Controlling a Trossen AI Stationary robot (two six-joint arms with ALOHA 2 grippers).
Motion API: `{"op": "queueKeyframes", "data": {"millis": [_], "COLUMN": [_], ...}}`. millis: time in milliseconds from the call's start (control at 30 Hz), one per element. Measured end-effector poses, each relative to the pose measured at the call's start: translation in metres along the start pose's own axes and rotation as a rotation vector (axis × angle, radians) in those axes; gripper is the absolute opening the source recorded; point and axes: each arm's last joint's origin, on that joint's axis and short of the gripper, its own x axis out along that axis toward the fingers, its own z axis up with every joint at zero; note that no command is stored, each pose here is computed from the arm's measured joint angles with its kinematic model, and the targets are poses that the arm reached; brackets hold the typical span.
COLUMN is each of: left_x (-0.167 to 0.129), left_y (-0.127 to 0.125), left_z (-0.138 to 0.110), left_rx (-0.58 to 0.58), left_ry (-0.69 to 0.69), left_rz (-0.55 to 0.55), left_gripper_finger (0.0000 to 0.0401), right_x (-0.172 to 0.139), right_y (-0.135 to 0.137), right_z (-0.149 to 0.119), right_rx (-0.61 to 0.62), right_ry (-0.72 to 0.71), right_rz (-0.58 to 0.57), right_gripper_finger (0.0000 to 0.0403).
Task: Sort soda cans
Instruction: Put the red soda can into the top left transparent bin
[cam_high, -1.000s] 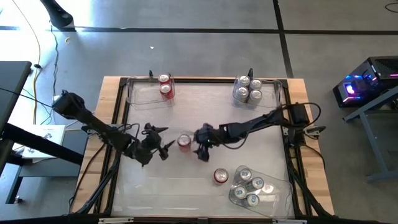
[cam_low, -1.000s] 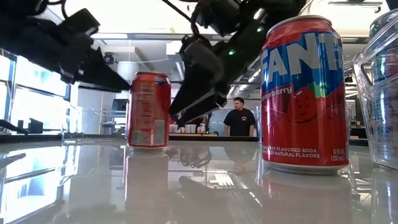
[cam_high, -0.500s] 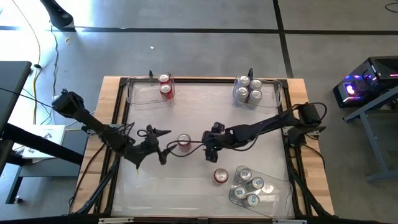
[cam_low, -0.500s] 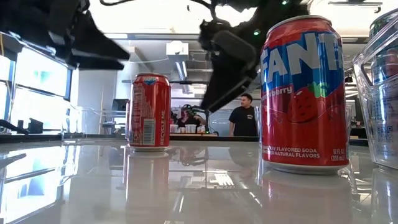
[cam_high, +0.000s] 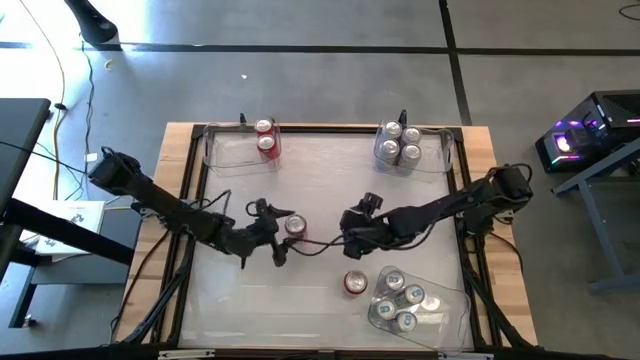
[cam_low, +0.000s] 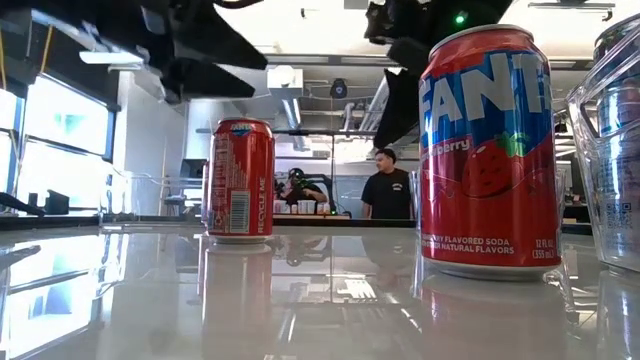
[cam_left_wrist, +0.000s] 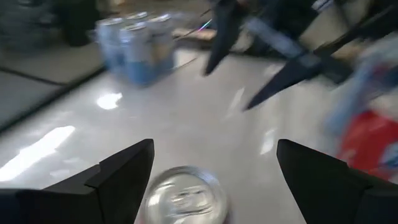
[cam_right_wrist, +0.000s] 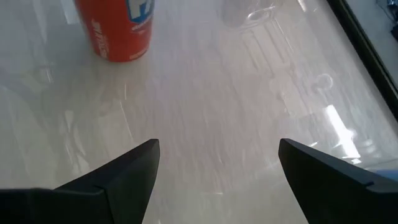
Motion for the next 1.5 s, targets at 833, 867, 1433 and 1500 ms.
{"op": "queueKeyframes", "data": {"millis": [833, 867, 1433, 1500], "left_x": [0.052, 0.052, 0.037, 0.036], "left_y": [0.021, 0.022, 0.015, 0.010], "left_z": [0.054, 0.054, 0.072, 0.065], "left_rx": [-0.240, -0.238, -0.128, -0.096], "left_ry": [0.632, 0.637, 0.577, 0.591], "left_rz": [0.240, 0.245, 0.203, 0.196], "left_gripper_finger": [0.0333, 0.0333, 0.0333, 0.0333], "right_x": [-0.016, -0.016, -0.016, -0.016], "right_y": [0.017, 0.017, 0.017, 0.017], "right_z": [-0.010, -0.010, -0.010, -0.010], "right_rx": [-0.068, -0.071, -0.064, -0.061], "right_ry": [-0.070, -0.071, -0.072, -0.071], "right_rz": [-0.089, -0.089, -0.087, -0.087], "right_gripper_finger": [0.0326, 0.0326, 0.0326, 0.0326]}}
